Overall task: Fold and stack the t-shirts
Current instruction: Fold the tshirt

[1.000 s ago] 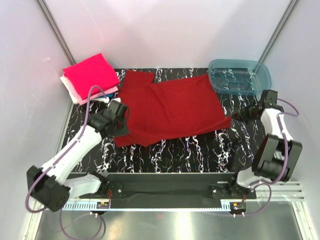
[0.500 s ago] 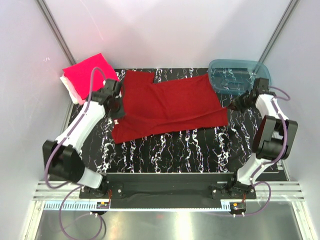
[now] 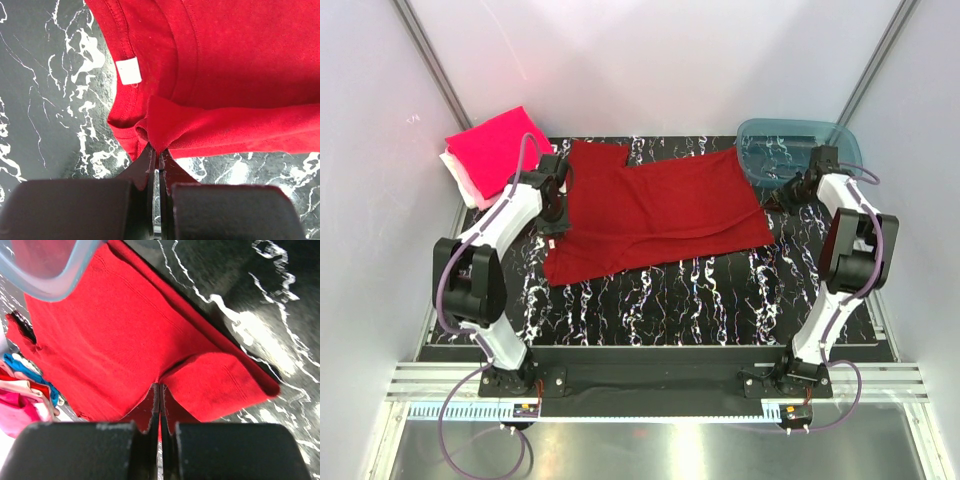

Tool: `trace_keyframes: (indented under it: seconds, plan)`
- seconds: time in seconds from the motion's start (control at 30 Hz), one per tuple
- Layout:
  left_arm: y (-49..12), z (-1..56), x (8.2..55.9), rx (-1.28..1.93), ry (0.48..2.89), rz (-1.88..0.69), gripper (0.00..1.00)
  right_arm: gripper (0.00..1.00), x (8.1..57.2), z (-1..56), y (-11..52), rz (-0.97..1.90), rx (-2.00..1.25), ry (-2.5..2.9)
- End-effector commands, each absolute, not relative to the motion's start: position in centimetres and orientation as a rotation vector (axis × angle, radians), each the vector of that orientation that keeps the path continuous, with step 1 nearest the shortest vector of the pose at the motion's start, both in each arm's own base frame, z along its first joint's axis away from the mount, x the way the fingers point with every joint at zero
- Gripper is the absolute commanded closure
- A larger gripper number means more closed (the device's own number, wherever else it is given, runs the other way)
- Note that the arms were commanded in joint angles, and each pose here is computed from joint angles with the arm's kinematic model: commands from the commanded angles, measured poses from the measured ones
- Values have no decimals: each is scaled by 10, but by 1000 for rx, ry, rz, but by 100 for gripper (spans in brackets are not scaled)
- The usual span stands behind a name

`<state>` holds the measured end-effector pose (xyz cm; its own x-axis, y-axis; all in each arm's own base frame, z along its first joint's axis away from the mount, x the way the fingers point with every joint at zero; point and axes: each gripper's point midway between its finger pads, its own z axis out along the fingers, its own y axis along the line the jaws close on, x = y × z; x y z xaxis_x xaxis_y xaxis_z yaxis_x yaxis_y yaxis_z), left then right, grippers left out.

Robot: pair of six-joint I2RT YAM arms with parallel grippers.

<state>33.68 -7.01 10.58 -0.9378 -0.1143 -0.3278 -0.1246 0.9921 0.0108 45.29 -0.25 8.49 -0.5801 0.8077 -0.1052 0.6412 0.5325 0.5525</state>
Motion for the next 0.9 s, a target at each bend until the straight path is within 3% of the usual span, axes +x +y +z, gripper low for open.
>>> trace_keyframes:
  seconds: [0.0, 0.1, 0.3, 0.43, 0.47, 0.5, 0.6, 0.7, 0.87]
  plan:
    - [-64, 118, 355, -157, 2757, 58, 100, 100, 471, 94, -3, 661, 1159, 2401]
    - [-61, 112, 356, -166, 2773, 74, 100, 100, 478, 88, -3, 649, 1156, 2414]
    - [-54, 107, 374, -238, 2781, 72, 79, 100, 493, 72, -12, 594, 1168, 2447]
    - [-49, 131, 381, -300, 2749, 49, 49, 40, 497, 89, -5, 654, 1080, 2456]
    - [-49, 136, 378, -328, 2733, 45, 38, 19, 495, 94, -5, 652, 1061, 2446]
    - [-49, 152, 374, -344, 2684, 23, 34, 11, 492, 116, -7, 635, 1027, 2403]
    - [-51, 165, 354, -410, 2597, -47, 26, 1, 463, 129, -14, 540, 996, 2400]
    - [-56, 160, 323, -487, 2548, -146, 25, 0, 438, 150, -19, 516, 987, 2352]
    - [-63, 120, 275, -617, 2527, -262, 20, 0, 382, 119, -10, 540, 1013, 2379]
